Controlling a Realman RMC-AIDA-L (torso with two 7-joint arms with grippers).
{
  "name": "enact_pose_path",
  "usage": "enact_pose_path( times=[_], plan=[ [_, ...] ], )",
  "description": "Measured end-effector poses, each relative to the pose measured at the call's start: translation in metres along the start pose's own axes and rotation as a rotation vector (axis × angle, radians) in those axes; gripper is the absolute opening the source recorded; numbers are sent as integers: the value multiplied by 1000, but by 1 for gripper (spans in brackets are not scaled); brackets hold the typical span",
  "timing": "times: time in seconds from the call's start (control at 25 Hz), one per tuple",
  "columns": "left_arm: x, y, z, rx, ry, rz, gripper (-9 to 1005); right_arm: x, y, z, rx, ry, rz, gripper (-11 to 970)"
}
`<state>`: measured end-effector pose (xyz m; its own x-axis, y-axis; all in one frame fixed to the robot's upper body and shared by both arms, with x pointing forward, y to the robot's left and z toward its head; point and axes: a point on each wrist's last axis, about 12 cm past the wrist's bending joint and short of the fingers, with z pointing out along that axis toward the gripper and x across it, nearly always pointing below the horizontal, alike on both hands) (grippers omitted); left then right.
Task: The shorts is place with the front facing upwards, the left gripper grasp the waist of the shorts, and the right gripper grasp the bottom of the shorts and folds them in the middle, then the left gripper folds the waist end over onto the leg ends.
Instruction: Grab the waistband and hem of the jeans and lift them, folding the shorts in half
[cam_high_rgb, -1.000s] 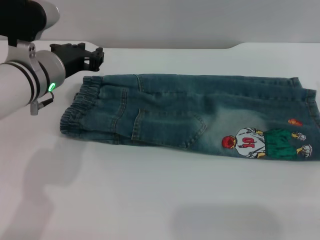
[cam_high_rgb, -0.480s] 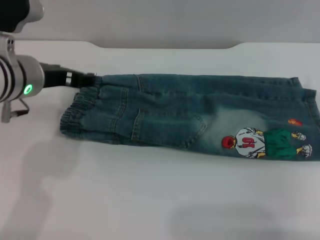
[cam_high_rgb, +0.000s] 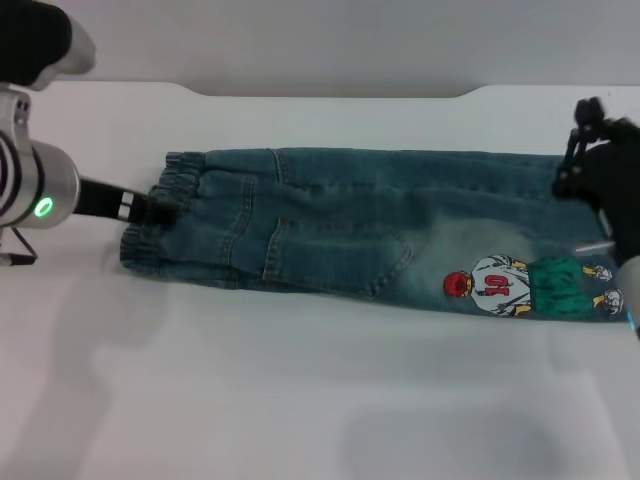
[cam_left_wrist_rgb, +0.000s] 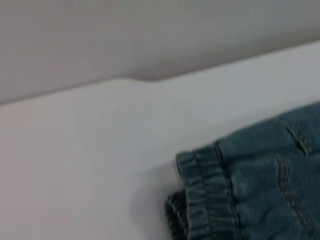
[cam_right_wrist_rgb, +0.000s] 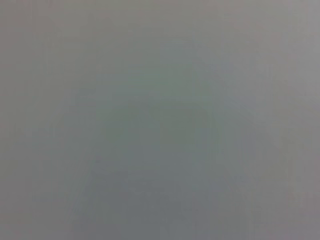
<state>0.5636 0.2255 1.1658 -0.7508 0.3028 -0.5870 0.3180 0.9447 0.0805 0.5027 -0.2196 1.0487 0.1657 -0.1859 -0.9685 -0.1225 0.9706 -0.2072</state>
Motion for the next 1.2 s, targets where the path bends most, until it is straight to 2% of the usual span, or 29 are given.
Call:
enact_pose_path(
  times=[0.24,0.32,0.56,1.04,1.2],
  plan=[
    [1,-2,12,8,60,16,846,3,5,-3,-28,7,34,35],
    [2,-5,22,15,101,30,845,4,6,-5,-34,9,37,-1],
    [1,-9,24,39,109,35,845,6,7,-9,-39,13,37,-2],
    [1,-5,29,24,106,43,844,6,15,-16,-77,16,41,-1],
    [3,-4,37,22,130,43,845,6,16,-15,-78,14,42,-1]
  ],
)
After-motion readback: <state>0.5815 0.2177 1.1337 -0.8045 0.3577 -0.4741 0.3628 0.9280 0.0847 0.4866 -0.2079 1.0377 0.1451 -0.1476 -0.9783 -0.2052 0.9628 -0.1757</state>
